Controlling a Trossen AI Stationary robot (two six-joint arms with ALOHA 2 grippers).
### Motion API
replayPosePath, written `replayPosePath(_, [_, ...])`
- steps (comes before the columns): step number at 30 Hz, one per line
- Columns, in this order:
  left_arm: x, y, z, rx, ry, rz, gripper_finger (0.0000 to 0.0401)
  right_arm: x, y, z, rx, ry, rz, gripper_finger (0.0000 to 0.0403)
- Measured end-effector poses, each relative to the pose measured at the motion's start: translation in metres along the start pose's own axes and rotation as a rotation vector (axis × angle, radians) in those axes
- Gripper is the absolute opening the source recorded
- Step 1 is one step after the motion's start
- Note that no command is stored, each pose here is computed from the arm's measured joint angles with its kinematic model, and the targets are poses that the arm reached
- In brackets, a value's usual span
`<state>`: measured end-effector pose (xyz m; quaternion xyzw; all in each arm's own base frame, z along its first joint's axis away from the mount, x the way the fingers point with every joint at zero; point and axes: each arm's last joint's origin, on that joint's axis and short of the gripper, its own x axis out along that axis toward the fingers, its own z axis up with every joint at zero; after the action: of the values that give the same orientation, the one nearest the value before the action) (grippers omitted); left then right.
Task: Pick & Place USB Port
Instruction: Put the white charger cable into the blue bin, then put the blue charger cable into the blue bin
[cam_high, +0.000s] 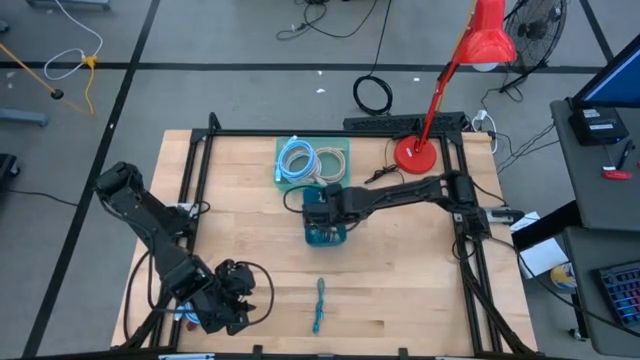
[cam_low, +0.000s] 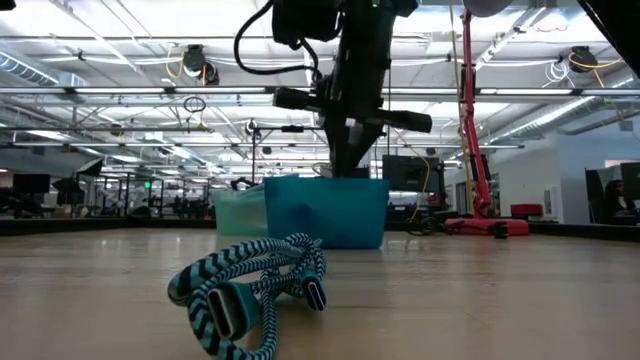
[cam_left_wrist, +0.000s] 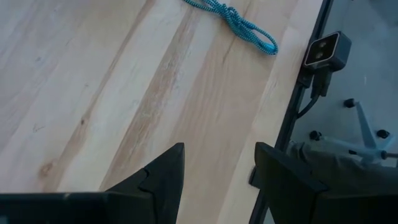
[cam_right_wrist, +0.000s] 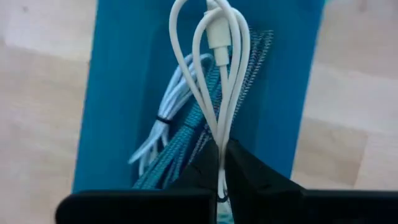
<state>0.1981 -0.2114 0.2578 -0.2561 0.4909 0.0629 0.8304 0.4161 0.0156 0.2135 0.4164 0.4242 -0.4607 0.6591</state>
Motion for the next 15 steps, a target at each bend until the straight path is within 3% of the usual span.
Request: replayPosePath(15, [-0.0012,0.0001,-0.004,0.005,0.009,0.009,0.0197,-0.0044,-0.0033,0.0077,-0.05,-0.01,-0.006,0.0086])
